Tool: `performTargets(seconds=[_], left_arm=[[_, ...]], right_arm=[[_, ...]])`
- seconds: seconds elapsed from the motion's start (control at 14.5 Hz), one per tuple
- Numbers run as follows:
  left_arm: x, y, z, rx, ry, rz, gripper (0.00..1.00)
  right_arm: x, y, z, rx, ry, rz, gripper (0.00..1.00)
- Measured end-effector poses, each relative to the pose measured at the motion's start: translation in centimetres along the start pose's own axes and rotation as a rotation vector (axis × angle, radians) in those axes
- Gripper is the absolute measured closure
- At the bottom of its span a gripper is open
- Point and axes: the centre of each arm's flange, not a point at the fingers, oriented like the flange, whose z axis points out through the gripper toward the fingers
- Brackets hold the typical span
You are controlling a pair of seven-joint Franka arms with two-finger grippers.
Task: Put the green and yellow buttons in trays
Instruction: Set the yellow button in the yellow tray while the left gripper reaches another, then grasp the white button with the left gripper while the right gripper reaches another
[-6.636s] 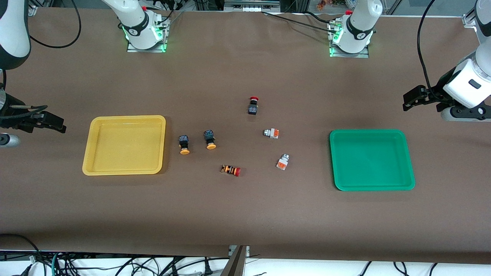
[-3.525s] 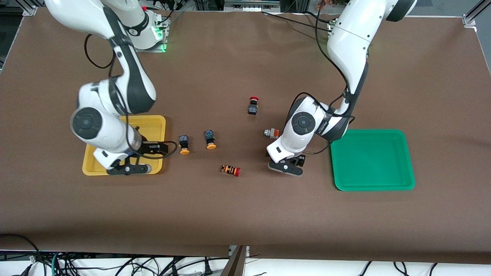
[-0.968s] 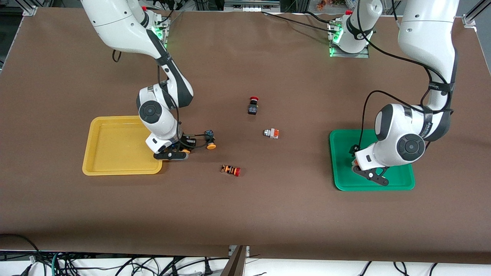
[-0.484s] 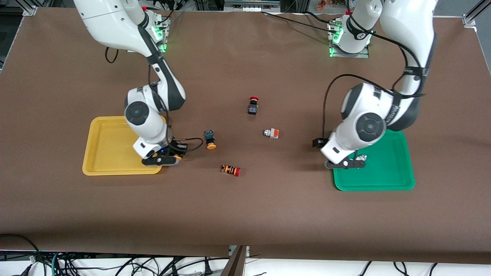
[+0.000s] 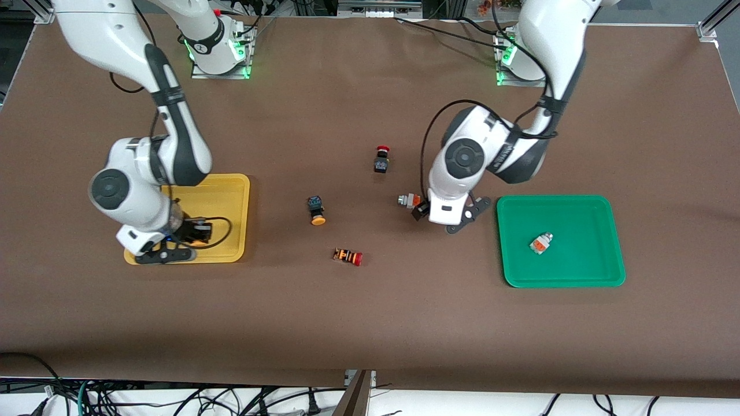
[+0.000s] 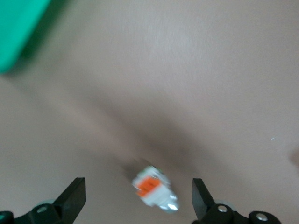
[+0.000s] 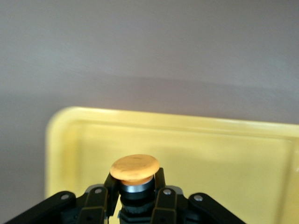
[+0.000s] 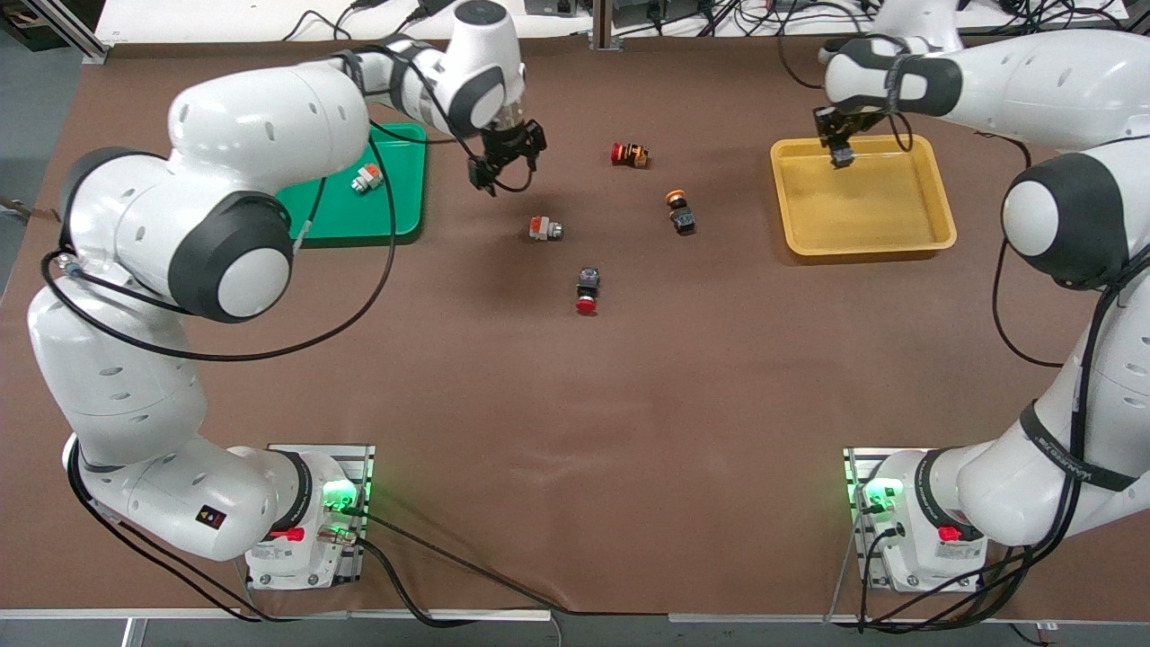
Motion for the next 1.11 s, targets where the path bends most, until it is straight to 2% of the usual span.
performTargets(seconds=[0.21, 0.35, 0.48, 0.62, 0.69, 0.76, 0.9, 1.11], left_arm=[[-1.6, 0.8, 1.1, -0.031, 0.001, -0.291, 0.00], [-2.0, 0.8, 1.6, -0.024, -0.001, -0.418, 0.00], [-3.0, 0.7, 3.4, -0.012, -0.002, -0.456, 0.00], [-4.6, 0.5, 6.2, -0.041, -0.006, -0.449, 0.00], [-5.3, 0.1, 7.8, -0.053, -0.008, -0.445, 0.00], [-5.8, -0.5, 9.1, -0.058, -0.008, -0.440, 0.00], [-5.9, -1.1, 10.3, -0.052, -0.007, -0.440, 0.00], [-5.5, -1.2, 10.3, -0.053, -0.004, -0.444, 0.00]], right_arm=[[-1.4, 6.9, 1.4, 0.043, -0.019, -0.051, 0.67], [-2.5, 11.1, 2.2, 0.049, -0.030, -0.075, 0.67], [-3.2, 13.4, 3.4, 0.050, -0.042, -0.074, 0.67], [-3.6, 14.1, 4.7, 0.049, -0.056, -0.068, 0.67], [-3.7, 14.0, 5.1, 0.051, -0.062, -0.068, 0.62], [-3.7, 13.9, 5.3, 0.052, -0.065, -0.070, 0.62], [-3.6, 13.7, 5.2, 0.054, -0.063, -0.070, 0.49], [-2.9, 13.3, 4.0, 0.054, -0.040, -0.075, 0.19]])
